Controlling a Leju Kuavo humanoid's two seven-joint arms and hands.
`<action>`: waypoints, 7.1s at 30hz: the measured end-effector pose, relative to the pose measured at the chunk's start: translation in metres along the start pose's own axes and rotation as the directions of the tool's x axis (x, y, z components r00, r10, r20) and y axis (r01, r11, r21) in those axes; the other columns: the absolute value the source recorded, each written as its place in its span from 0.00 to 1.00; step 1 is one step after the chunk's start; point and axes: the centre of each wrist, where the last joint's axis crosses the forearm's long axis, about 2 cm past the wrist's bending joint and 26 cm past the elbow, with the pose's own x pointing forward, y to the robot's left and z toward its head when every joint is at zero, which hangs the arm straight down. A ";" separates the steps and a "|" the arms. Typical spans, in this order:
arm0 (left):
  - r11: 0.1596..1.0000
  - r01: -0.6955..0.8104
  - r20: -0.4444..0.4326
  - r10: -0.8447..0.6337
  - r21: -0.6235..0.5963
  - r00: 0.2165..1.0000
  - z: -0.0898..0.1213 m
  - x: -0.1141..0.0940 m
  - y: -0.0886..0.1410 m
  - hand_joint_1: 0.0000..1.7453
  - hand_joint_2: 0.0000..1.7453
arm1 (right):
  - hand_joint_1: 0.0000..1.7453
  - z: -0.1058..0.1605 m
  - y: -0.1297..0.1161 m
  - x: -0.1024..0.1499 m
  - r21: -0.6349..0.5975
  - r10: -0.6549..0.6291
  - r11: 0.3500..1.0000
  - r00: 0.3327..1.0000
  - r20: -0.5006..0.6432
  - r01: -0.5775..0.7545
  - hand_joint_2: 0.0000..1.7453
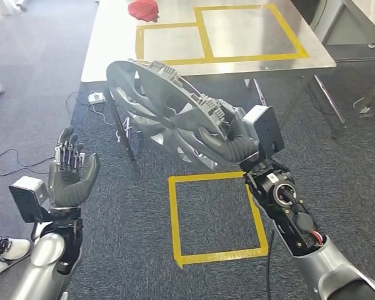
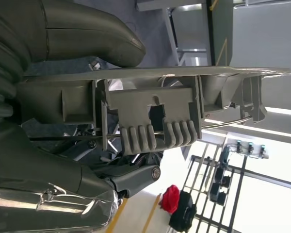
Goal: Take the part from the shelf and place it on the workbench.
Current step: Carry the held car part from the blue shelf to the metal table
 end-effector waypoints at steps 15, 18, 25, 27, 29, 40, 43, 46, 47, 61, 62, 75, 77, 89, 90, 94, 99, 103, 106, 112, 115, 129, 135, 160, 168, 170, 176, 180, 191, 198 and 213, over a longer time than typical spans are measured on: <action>1.000 0.003 0.002 -0.003 0.004 1.000 0.002 0.000 0.000 0.00 1.00 | 1.00 0.000 0.000 0.000 0.005 -0.002 1.000 1.000 0.001 0.002 1.00; 1.000 0.002 0.004 -0.002 0.004 1.000 0.002 0.000 0.000 0.00 1.00 | 1.00 0.000 -0.001 0.000 0.005 -0.004 1.000 1.000 0.004 0.004 1.00; 1.000 0.005 -0.001 -0.005 0.006 1.000 0.004 -0.001 0.000 0.00 1.00 | 1.00 0.000 -0.001 -0.001 0.010 -0.007 1.000 1.000 0.008 0.007 1.00; 1.000 0.005 -0.001 -0.005 0.006 1.000 0.005 -0.001 0.000 0.00 1.00 | 1.00 -0.001 -0.001 0.000 0.011 -0.006 1.000 1.000 0.013 0.006 1.00; 1.000 0.005 0.003 -0.005 0.005 1.000 0.004 0.000 -0.001 0.00 1.00 | 1.00 -0.001 -0.001 0.001 0.012 -0.006 1.000 1.000 0.018 0.006 1.00; 1.000 0.010 0.006 -0.010 0.004 1.000 0.005 0.000 0.001 0.00 1.00 | 1.00 -0.003 -0.002 0.001 0.016 -0.004 1.000 1.000 0.023 0.004 1.00; 1.000 0.011 0.009 -0.011 0.004 1.000 0.004 0.000 0.001 0.00 1.00 | 1.00 -0.003 -0.002 0.001 0.019 -0.004 1.000 1.000 0.025 0.004 1.00; 1.000 0.011 0.012 -0.011 0.003 1.000 0.003 0.001 0.001 0.00 1.00 | 1.00 -0.003 -0.003 0.001 0.017 -0.004 1.000 1.000 0.023 0.003 1.00; 1.000 0.011 0.014 -0.011 0.003 1.000 0.003 0.001 0.001 0.00 1.00 | 1.00 -0.003 -0.003 0.001 0.017 -0.004 1.000 1.000 0.024 0.004 1.00; 1.000 0.012 0.017 -0.012 -0.001 1.000 0.002 0.001 0.000 0.00 1.00 | 1.00 -0.005 -0.004 0.002 0.016 -0.011 1.000 1.000 0.027 0.010 1.00; 1.000 0.012 0.019 -0.012 -0.001 1.000 0.001 0.002 0.000 0.00 1.00 | 1.00 -0.006 -0.004 0.002 0.016 -0.010 1.000 1.000 0.029 0.010 1.00; 1.000 0.012 0.020 -0.012 -0.003 1.000 0.000 0.002 0.000 0.00 1.00 | 1.00 -0.006 -0.005 0.000 0.014 -0.009 1.000 0.999 0.031 0.008 1.00; 1.000 0.011 0.023 -0.011 -0.004 1.000 0.000 0.002 0.000 0.00 1.00 | 1.00 -0.006 -0.005 0.000 0.012 -0.008 1.000 0.999 0.032 0.008 1.00; 1.000 0.006 0.018 -0.006 -0.009 1.000 0.003 0.001 -0.002 0.00 1.00 | 1.00 -0.006 -0.006 -0.002 0.009 -0.007 1.000 1.000 0.027 0.007 1.00; 1.000 0.007 0.018 -0.006 -0.009 1.000 0.003 0.001 -0.001 0.00 1.00 | 1.00 -0.005 -0.006 -0.003 0.008 -0.007 1.000 1.000 0.026 0.007 1.00; 1.000 0.007 0.023 -0.007 -0.009 1.000 0.002 0.001 -0.001 0.00 1.00 | 1.00 -0.005 -0.006 -0.003 0.006 -0.006 1.000 1.000 0.025 0.006 1.00; 1.000 0.007 0.018 -0.007 -0.009 1.000 0.004 0.000 -0.001 0.00 1.00 | 1.00 -0.005 -0.006 -0.004 0.006 -0.007 1.000 1.000 0.021 0.007 1.00; 1.000 0.005 0.025 -0.005 -0.014 1.000 0.002 0.000 -0.001 0.00 1.00 | 1.00 -0.005 -0.005 -0.004 0.004 -0.004 1.000 1.000 0.021 0.004 1.00; 1.000 0.004 0.030 -0.003 -0.017 1.000 0.001 0.001 -0.002 0.00 1.00 | 1.00 -0.004 -0.005 -0.004 0.002 0.003 1.000 1.000 0.018 -0.003 1.00; 1.000 0.004 0.029 -0.003 -0.018 1.000 0.001 0.001 -0.002 0.00 1.00 | 1.00 -0.003 -0.005 -0.005 0.001 0.002 1.000 1.000 0.016 -0.002 1.00; 1.000 0.002 0.027 -0.002 -0.019 1.000 0.002 0.000 -0.003 0.00 1.00 | 1.00 -0.003 -0.005 -0.005 0.000 0.002 1.000 1.000 0.013 -0.002 1.00; 1.000 -0.001 0.033 0.002 -0.023 0.999 0.002 0.000 -0.003 0.00 1.00 | 1.00 -0.002 -0.005 -0.004 -0.009 0.002 1.000 1.000 0.014 -0.002 1.00; 1.000 -0.001 0.039 0.002 -0.023 0.999 0.000 0.000 -0.003 0.00 1.00 | 1.00 -0.002 -0.005 -0.002 -0.014 0.003 1.000 1.000 0.015 -0.003 1.00; 0.999 0.034 0.085 -0.031 -0.035 0.996 -0.005 0.001 -0.004 0.00 1.00 | 1.00 -0.039 -0.018 0.029 -0.004 0.106 0.994 0.980 0.166 -0.107 1.00; 0.999 0.024 0.106 -0.020 -0.036 0.994 -0.010 0.004 -0.008 0.00 1.00 | 1.00 -0.054 -0.025 0.039 -0.006 0.146 0.989 0.967 0.211 -0.148 1.00; 0.999 0.020 0.110 -0.016 -0.036 0.994 -0.011 0.005 -0.009 0.00 1.00 | 1.00 -0.058 -0.027 0.040 -0.007 0.163 0.986 0.962 0.219 -0.166 1.00; 0.999 0.021 0.106 -0.018 -0.029 0.994 -0.011 0.003 -0.009 0.00 1.00 | 1.00 -0.068 -0.034 0.037 -0.009 0.205 0.978 0.953 0.225 -0.208 1.00; 0.999 0.026 0.109 -0.023 -0.026 0.994 -0.012 0.003 -0.008 0.00 1.00 | 1.00 -0.080 -0.041 0.041 -0.011 0.236 0.970 0.939 0.250 -0.241 1.00; 0.999 0.041 0.105 -0.038 -0.024 0.994 -0.013 0.002 -0.003 0.00 1.00 | 1.00 -0.090 -0.042 0.031 -0.007 0.254 0.966 0.942 0.221 -0.259 1.00; 0.998 0.033 0.125 -0.028 -0.044 0.992 -0.018 0.003 -0.004 0.00 1.00 | 1.00 -0.107 -0.047 0.028 -0.008 0.302 0.951 0.924 0.236 -0.309 1.00; 0.998 0.024 0.137 -0.016 -0.060 0.990 -0.025 0.001 -0.006 0.00 1.00 | 1.00 -0.131 -0.046 0.002 0.025 0.353 0.932 0.920 0.171 -0.362 1.00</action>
